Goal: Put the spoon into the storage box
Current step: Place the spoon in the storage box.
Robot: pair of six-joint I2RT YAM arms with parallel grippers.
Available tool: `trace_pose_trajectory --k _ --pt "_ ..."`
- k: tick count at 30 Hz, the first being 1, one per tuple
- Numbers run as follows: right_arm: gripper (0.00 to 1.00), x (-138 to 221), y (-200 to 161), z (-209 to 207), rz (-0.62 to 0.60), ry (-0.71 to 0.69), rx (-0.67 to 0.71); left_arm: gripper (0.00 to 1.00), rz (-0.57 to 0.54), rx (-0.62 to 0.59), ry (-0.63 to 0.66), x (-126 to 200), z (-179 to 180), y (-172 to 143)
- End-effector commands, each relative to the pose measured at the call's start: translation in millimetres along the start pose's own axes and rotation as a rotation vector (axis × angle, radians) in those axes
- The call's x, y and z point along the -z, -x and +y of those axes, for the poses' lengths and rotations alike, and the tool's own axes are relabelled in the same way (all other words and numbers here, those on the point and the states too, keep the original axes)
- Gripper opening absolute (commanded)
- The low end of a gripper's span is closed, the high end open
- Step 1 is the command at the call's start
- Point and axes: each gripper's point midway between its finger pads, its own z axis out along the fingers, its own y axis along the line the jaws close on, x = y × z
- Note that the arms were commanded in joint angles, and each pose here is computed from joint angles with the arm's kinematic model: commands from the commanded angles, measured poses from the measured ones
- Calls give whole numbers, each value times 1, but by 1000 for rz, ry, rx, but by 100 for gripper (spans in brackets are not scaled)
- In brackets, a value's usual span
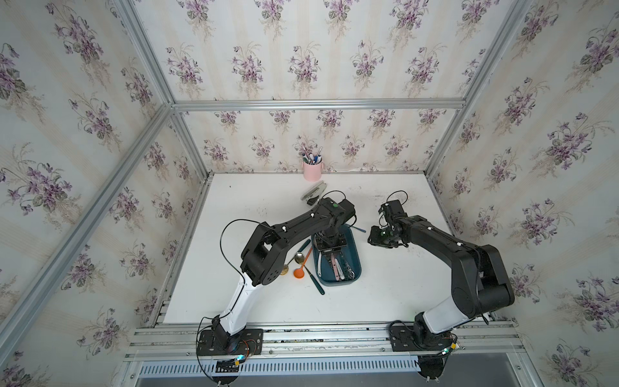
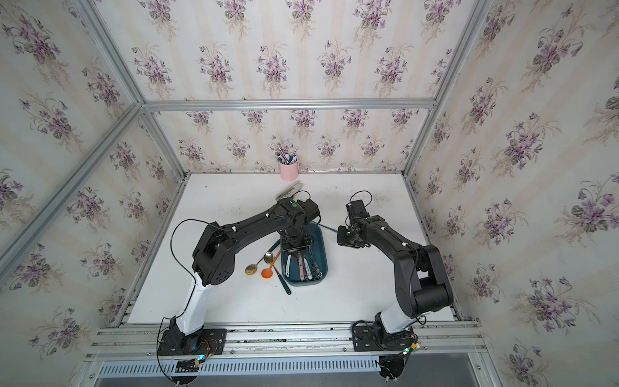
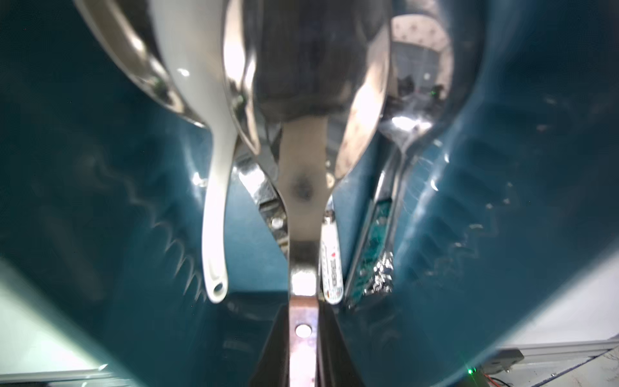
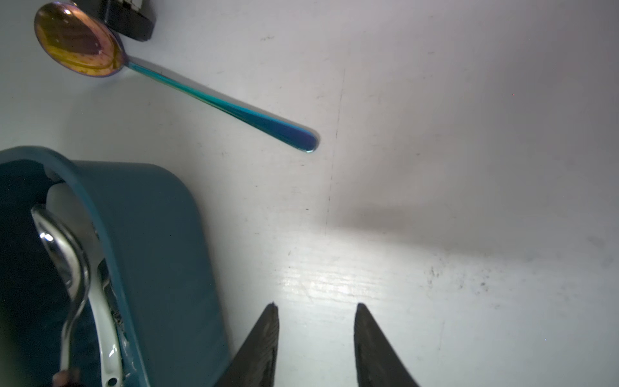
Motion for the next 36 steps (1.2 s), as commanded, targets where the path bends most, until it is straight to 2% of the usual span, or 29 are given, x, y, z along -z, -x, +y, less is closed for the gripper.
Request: trace_pose_trajectory --k 1,10,11,13,17,20,21,22,24,29,36 --pt "40 3 4 5 -27 30 -7 10 21 14 5 -7 -2 0" --pt "40 8 -1 5 -42 40 -12 15 63 18 -20 -15 -5 -1" --pt "40 8 -2 5 -40 43 -10 18 59 14 -24 -14 -5 0" --pt "40 8 -2 6 -39 49 -10 33 52 17 -21 -13 -4 0" --pt "40 8 -3 7 -36 51 -11 36 39 16 -33 -11 -4 1" --pt "40 10 -2 7 -39 52 -10 54 30 0 -54 -6 -8 2" --pt "40 11 -1 8 -43 54 -9 54 29 -6 -69 -5 -10 2" --pt "40 13 0 9 -49 57 -8 62 17 -23 -88 -1 -14 3" --pt "40 17 3 10 -68 58 -4 69 -23 -59 -127 10 -20 6" --pt "41 28 10 17 -98 87 27 100 -217 -168 -207 61 -29 20" --pt "43 41 25 29 -136 119 67 100 -405 -257 -188 114 -14 40"
